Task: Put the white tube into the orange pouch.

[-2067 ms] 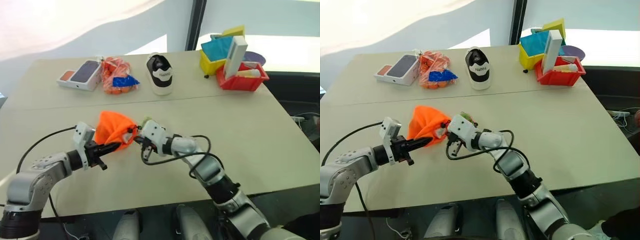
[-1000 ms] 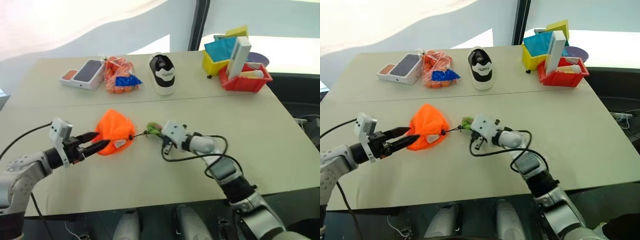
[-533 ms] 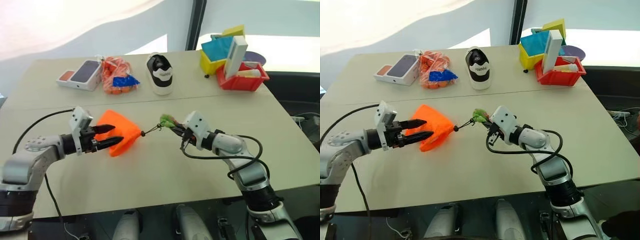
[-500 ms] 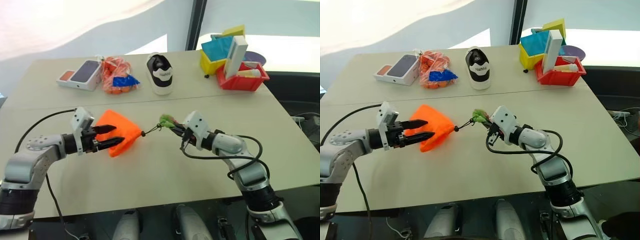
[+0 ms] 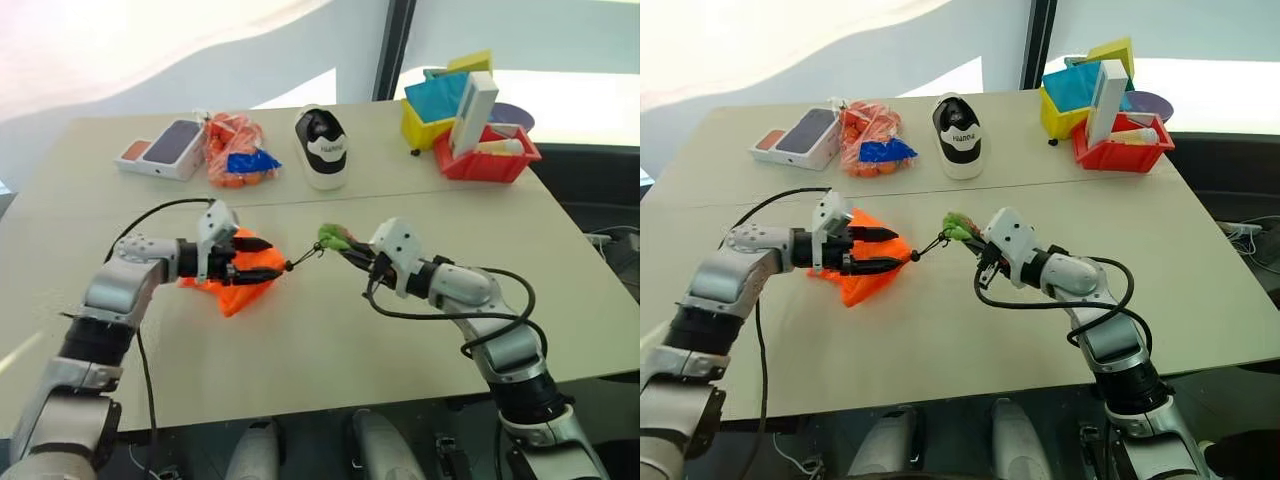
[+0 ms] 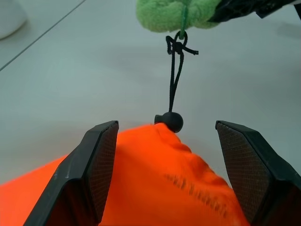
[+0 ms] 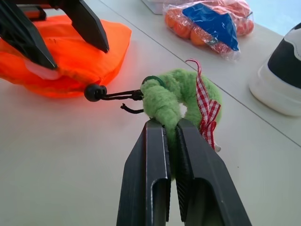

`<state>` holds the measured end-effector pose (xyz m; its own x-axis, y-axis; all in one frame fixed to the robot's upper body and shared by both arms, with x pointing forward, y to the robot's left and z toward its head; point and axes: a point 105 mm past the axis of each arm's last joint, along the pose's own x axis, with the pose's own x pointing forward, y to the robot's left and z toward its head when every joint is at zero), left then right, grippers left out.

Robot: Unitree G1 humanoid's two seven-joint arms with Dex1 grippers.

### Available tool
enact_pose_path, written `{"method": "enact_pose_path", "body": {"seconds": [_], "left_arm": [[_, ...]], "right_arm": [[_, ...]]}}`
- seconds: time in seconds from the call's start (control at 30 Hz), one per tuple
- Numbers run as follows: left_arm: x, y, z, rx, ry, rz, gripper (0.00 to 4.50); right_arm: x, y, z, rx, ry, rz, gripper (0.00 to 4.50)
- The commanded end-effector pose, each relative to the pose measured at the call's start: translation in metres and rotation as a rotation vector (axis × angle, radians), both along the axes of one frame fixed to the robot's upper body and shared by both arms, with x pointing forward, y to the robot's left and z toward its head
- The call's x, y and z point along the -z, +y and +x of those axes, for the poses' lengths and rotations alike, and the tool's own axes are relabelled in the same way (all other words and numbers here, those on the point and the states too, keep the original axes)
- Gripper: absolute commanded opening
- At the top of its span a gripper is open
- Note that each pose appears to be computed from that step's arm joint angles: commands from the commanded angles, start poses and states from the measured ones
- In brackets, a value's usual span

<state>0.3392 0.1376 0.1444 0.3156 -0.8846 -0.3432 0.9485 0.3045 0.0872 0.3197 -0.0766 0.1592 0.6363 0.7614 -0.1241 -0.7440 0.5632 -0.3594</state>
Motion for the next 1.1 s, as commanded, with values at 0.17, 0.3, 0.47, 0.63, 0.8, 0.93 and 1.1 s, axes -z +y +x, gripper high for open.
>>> {"method": "enact_pose_path", "body": {"seconds": [0.17, 0.3, 0.47, 0.63, 0.8, 0.93, 1.1], "left_arm": [[0.002, -0.012, 0.008, 0.08, -0.065, 0.088, 3.51], [0.0, -0.014, 0.007, 0.085, -0.066, 0.073, 3.51], [0.005, -0.011, 0.002, 0.09, -0.037, 0.078, 3.51], [0.008, -0.01, 0.001, 0.082, -0.016, 0.076, 3.51], [0.01, -0.011, 0.002, 0.069, 0.018, 0.046, 3.51], [0.009, -0.013, 0.003, 0.074, 0.042, 0.006, 3.51], [0.009, -0.012, 0.006, 0.094, 0.057, -0.01, 3.51]], "right_arm": [[-0.025, 0.005, -0.007, -0.032, -0.096, 0.014, 0.05], [-0.027, 0.005, -0.008, -0.032, -0.103, 0.012, 0.05], [-0.028, 0.007, -0.008, -0.037, -0.106, 0.01, 0.05], [-0.027, 0.009, -0.008, -0.048, -0.105, 0.007, 0.05], [-0.027, 0.011, -0.008, -0.056, -0.107, 0.005, 0.05], [-0.026, 0.011, -0.01, -0.062, -0.108, 0.0, 0.05], [-0.026, 0.012, -0.011, -0.064, -0.109, -0.001, 0.05]]}}
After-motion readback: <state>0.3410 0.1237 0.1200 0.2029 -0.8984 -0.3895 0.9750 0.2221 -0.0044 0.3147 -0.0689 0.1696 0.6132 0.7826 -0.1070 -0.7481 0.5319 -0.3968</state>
